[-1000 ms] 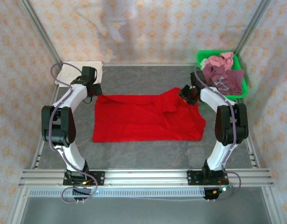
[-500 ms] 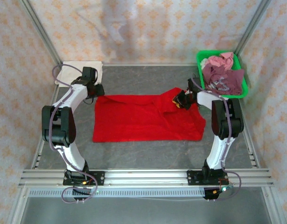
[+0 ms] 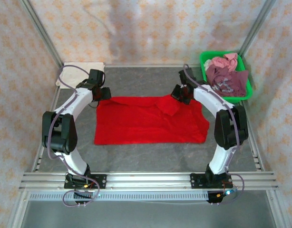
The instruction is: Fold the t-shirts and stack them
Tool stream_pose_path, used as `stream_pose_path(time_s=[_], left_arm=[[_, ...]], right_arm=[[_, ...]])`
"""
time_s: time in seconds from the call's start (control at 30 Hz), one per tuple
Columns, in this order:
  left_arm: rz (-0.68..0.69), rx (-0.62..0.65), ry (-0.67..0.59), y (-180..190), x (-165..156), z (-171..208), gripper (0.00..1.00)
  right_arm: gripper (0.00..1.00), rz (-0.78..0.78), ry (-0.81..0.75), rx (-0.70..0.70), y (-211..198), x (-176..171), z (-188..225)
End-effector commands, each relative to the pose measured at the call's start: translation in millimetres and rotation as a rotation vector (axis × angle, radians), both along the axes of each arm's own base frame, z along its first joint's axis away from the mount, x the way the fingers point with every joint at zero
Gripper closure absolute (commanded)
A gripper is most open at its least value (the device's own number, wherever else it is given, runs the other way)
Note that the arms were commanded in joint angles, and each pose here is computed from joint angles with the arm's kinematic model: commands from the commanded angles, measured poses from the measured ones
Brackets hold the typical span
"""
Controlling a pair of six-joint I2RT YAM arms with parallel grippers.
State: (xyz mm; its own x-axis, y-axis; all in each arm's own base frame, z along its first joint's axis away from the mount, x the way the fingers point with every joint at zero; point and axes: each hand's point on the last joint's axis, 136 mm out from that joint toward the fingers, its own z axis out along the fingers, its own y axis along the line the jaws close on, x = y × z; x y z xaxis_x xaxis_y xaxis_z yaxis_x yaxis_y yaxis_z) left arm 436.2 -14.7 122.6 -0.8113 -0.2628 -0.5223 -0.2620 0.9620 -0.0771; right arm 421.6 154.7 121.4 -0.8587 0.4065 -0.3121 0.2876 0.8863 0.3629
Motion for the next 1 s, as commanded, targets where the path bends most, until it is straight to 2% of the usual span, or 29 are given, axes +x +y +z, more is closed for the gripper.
stream_pose_path(time_s=[0.0, 0.07, 0.2, 0.3, 0.4, 0.5, 0.67, 0.77, 0.97], left_arm=[[0.016, 0.037, 0.025, 5, -7, -2, 0.42], [0.012, 0.035, 0.038, 4, -7, -7, 0.42], [0.01, 0.028, 0.049, 3, -4, -14, 0.42], [0.006, 0.031, 0.056, 3, -3, -17, 0.42], [0.006, 0.038, 0.055, 4, -3, -16, 0.42], [0.004, 0.045, 0.056, 5, -4, -18, 0.42], [0.004, 0.048, 0.07, 5, -5, -23, 0.42], [0.003, 0.049, 0.069, 5, -5, -21, 0.42], [0.01, 0.027, 0.011, 4, -12, -6, 0.41]], right_arm=[[0.97, 0.009, 0.1, -0.262, -28, -30, -9], [0.88, 0.036, 0.11, -0.286, -21, -33, -14], [0.85, 0.128, 0.113, -0.147, 16, -37, -22], [0.78, 0.139, 0.137, -0.082, 22, -38, -26], [0.77, 0.098, 0.082, -0.062, 13, -33, -18], [0.76, 0.036, 0.038, 0.109, 4, -24, -12], [0.78, -0.151, 0.07, 0.304, -36, -23, -38], [0.76, -0.205, 0.096, 0.422, -33, -31, -55], [0.68, -0.247, 0.143, 0.524, -21, -48, -77]])
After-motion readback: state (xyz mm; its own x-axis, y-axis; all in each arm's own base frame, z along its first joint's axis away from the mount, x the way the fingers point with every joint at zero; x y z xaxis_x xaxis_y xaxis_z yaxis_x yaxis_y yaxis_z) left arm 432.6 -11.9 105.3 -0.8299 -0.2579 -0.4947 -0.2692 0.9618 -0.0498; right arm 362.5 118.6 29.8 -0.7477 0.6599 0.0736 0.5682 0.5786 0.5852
